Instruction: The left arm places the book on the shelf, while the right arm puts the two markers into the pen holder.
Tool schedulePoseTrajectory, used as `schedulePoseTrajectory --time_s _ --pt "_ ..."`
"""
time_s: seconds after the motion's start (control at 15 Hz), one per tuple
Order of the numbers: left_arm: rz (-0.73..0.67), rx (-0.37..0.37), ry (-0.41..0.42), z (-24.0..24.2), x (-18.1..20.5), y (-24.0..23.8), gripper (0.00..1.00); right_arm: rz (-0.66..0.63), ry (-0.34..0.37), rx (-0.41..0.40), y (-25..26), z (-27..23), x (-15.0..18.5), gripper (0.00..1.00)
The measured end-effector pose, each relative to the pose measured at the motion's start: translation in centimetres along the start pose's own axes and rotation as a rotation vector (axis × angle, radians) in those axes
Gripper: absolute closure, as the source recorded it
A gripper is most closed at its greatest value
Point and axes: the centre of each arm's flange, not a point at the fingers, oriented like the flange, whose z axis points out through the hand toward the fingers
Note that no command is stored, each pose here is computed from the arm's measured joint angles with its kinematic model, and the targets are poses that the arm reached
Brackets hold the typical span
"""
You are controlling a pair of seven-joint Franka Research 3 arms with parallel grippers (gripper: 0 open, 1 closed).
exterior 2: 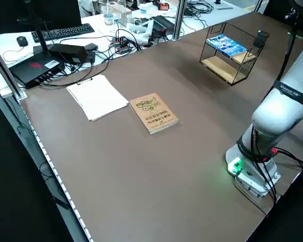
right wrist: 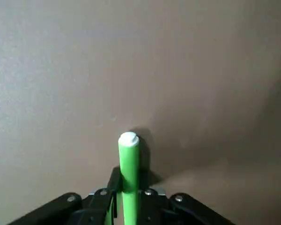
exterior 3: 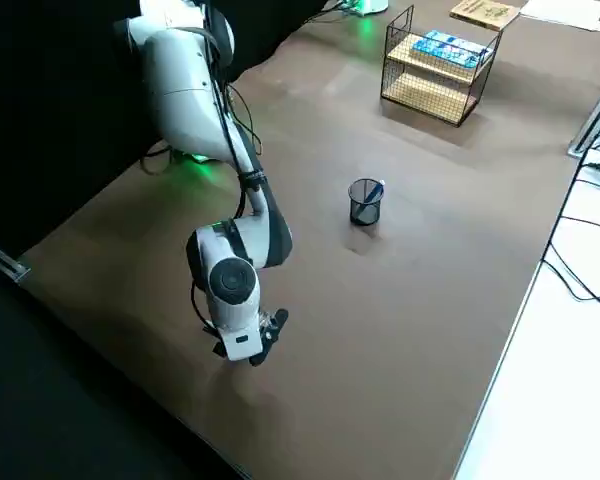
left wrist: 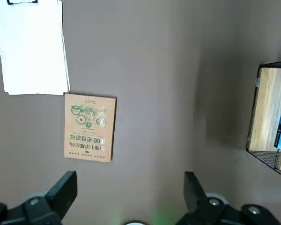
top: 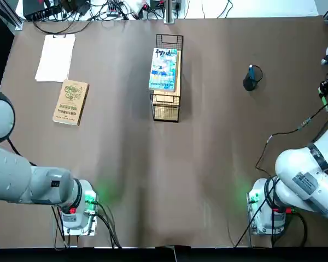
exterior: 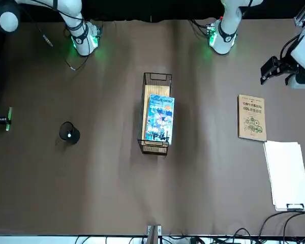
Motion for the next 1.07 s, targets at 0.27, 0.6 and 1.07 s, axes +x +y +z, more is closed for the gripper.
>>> schedulePoseTrajectory --time_s 0.27,0.6,1.07 --pt "0.041 0.025 -0.008 1.7 1.0 0.1 0.0 -0.13 0.017 -0.009 -2.0 -1.7 2.4 0.82" --pt "0.082 0.051 -0.012 3.9 2.2 0.7 0.0 -0.459 -0.003 0.002 -7.9 -11.1 5.8 0.82" --pt "0.1 0.019 -0.014 4.6 2.6 1.6 0.0 -0.77 -0.001 0.158 -19.5 -19.4 8.4 0.82"
